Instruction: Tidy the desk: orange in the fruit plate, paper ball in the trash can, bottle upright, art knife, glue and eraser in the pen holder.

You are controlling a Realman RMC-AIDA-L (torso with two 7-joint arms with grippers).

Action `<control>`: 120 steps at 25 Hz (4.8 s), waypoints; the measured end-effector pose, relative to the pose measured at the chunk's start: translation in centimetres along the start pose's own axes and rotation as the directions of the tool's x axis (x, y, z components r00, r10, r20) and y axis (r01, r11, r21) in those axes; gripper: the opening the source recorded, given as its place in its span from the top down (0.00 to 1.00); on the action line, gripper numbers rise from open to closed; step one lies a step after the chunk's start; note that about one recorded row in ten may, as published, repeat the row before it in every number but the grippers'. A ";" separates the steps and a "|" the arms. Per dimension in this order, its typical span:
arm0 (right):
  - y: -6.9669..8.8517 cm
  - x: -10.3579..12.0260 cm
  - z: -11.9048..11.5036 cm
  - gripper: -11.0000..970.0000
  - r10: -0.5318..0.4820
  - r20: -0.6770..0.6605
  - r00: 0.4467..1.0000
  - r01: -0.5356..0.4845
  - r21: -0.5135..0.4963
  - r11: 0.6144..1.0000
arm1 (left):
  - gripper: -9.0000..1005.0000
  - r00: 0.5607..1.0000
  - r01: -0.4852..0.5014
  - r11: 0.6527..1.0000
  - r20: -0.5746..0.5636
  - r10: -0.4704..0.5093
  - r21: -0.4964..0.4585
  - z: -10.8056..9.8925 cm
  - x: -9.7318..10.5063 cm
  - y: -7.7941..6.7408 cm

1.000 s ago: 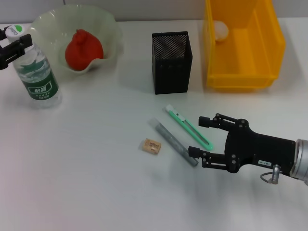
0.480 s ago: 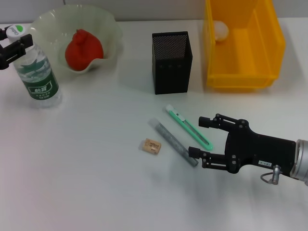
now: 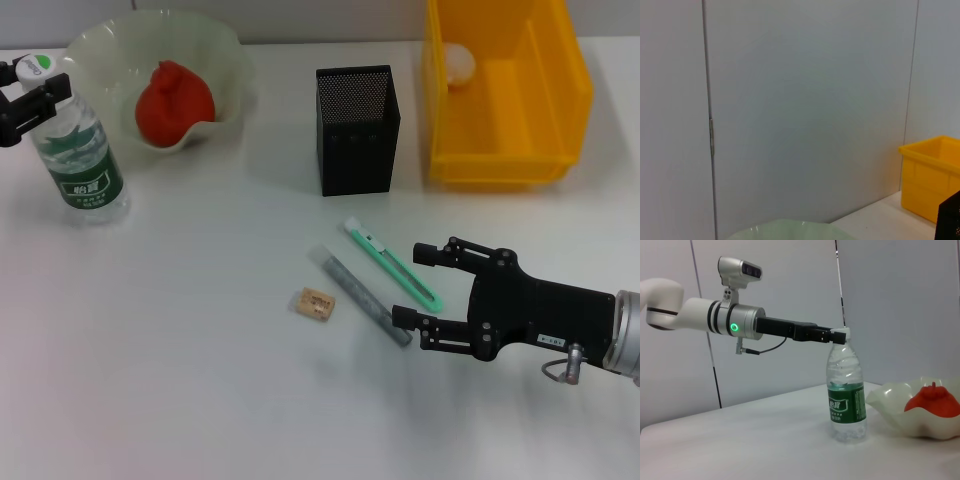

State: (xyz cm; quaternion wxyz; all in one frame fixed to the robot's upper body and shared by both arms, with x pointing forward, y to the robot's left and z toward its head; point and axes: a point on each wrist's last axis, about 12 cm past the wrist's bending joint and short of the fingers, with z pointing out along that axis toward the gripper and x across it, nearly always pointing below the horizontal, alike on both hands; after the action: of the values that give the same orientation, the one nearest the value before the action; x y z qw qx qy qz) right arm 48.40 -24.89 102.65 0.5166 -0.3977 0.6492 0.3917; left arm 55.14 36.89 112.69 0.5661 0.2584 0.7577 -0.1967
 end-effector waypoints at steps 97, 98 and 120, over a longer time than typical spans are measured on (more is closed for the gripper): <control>-3.5 -4.6 0.1 0.17 0.110 -0.055 0.992 -0.114 -0.080 0.990 | 0.20 1.000 0.018 0.843 0.008 -0.027 0.538 3.5 6.3 -10.4; -3.9 -5.3 0.5 0.17 0.100 -0.085 0.991 -0.109 -0.104 0.989 | 0.20 1.000 0.014 0.849 0.000 -0.016 0.529 3.5 6.5 -10.3; -7.7 -9.7 7.9 0.18 0.144 -0.565 0.812 -0.184 -0.013 0.983 | 0.20 0.999 0.031 0.874 -0.043 -0.012 0.484 3.1 7.2 -9.6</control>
State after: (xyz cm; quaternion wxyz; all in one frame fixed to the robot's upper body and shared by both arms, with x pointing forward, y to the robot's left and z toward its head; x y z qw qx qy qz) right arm 59.78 -19.47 110.20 0.2534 -0.4550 0.7906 0.3221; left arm 49.96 28.64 104.95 0.4665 0.3872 0.6978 -0.3814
